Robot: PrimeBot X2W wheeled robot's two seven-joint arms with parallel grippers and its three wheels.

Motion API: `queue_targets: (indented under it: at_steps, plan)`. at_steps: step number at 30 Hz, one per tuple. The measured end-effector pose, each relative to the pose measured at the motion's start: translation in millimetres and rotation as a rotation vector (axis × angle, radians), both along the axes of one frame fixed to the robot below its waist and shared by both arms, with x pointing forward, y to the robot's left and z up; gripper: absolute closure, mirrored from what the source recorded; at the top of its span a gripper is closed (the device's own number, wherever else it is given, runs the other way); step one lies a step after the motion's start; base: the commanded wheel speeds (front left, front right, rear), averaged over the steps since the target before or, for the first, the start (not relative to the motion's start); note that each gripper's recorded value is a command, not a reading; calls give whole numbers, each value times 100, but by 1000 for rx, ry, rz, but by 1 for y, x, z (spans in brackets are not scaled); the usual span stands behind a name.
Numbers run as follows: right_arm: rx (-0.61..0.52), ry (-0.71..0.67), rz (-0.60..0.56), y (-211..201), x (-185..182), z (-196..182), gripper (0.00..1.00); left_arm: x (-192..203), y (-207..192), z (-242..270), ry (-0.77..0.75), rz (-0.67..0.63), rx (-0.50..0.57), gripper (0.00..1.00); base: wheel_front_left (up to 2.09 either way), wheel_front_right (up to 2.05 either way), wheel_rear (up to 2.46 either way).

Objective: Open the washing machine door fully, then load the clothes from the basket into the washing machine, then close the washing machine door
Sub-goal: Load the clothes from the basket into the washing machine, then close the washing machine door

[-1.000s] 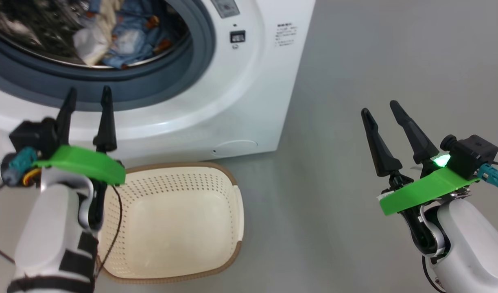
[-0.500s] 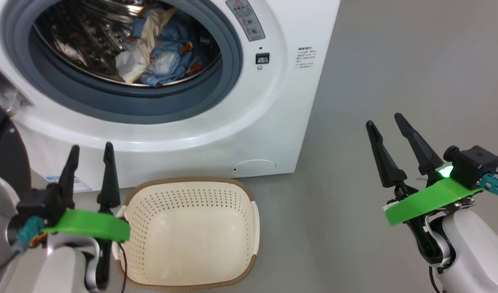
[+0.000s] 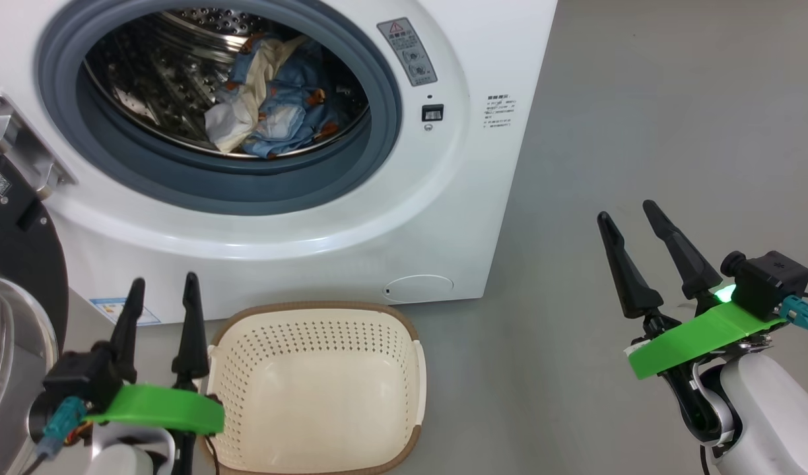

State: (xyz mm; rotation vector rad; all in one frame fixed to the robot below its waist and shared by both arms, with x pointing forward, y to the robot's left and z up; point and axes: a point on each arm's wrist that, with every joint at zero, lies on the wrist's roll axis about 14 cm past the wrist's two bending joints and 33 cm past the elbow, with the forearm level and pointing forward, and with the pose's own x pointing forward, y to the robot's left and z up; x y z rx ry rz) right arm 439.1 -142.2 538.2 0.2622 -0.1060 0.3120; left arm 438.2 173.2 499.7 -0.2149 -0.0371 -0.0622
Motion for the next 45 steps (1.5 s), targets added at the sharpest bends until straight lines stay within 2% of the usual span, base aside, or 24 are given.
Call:
queue_targets:
  at_steps: [45]
  plan:
    - [-6,11,-15,-6,0,-4,0,-5,-4,-4,5,-10,-50,0,-1,1,0]
